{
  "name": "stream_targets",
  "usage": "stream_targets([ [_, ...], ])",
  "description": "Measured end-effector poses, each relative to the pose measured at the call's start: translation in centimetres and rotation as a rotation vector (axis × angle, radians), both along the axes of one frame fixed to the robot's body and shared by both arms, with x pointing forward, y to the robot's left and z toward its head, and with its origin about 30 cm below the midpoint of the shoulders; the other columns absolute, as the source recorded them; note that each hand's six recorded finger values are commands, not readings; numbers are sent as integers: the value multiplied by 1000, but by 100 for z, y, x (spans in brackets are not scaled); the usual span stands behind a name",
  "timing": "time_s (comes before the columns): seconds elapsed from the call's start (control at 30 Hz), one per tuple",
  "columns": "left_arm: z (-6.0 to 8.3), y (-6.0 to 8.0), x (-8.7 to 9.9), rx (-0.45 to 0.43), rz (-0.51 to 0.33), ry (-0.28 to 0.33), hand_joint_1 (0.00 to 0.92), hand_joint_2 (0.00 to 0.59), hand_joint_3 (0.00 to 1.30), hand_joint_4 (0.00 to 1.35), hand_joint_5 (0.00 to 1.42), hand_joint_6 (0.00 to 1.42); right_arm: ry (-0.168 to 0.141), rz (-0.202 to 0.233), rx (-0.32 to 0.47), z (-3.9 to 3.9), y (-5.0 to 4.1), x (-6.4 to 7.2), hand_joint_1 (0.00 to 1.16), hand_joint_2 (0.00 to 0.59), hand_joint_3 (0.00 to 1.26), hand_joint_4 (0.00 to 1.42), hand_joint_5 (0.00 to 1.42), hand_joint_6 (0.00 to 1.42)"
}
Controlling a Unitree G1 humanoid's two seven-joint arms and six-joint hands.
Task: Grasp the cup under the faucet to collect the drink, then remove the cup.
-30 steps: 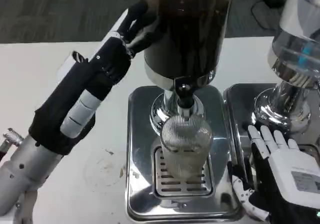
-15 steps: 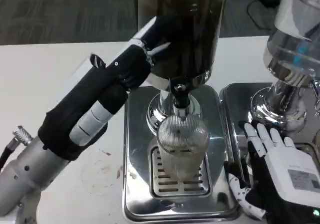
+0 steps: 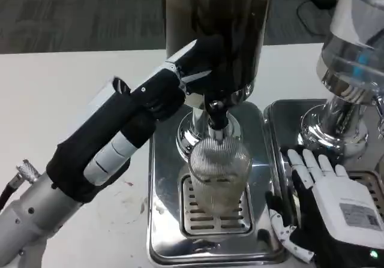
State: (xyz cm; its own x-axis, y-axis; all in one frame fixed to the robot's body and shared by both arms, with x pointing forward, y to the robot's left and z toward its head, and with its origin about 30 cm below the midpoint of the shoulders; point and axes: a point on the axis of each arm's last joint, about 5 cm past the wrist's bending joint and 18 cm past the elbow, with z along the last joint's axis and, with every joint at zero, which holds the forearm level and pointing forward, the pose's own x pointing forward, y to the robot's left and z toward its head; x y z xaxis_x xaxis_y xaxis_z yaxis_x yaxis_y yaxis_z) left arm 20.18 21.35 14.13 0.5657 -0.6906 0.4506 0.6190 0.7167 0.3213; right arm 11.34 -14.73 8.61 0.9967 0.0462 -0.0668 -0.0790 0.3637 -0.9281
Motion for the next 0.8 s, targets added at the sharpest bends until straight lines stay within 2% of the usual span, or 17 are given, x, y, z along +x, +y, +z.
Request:
stream_targets([
  [0.17,-37,-10,14,2,-18,23,0,169,109,0,176,120,10,-8,1,-21,-3,-29,433,488,44,0,0,0],
  [0.63,-32,-12,5,12,-56,57,0,175,188,0,205,161,-8,-7,2,-13,1,-4,433,488,44,0,0,0],
  [0.8,41,17,51,71,-92,42,0,178,218,0,205,164,-8,-7,0,-12,-3,-3,433,488,44,0,0,0],
])
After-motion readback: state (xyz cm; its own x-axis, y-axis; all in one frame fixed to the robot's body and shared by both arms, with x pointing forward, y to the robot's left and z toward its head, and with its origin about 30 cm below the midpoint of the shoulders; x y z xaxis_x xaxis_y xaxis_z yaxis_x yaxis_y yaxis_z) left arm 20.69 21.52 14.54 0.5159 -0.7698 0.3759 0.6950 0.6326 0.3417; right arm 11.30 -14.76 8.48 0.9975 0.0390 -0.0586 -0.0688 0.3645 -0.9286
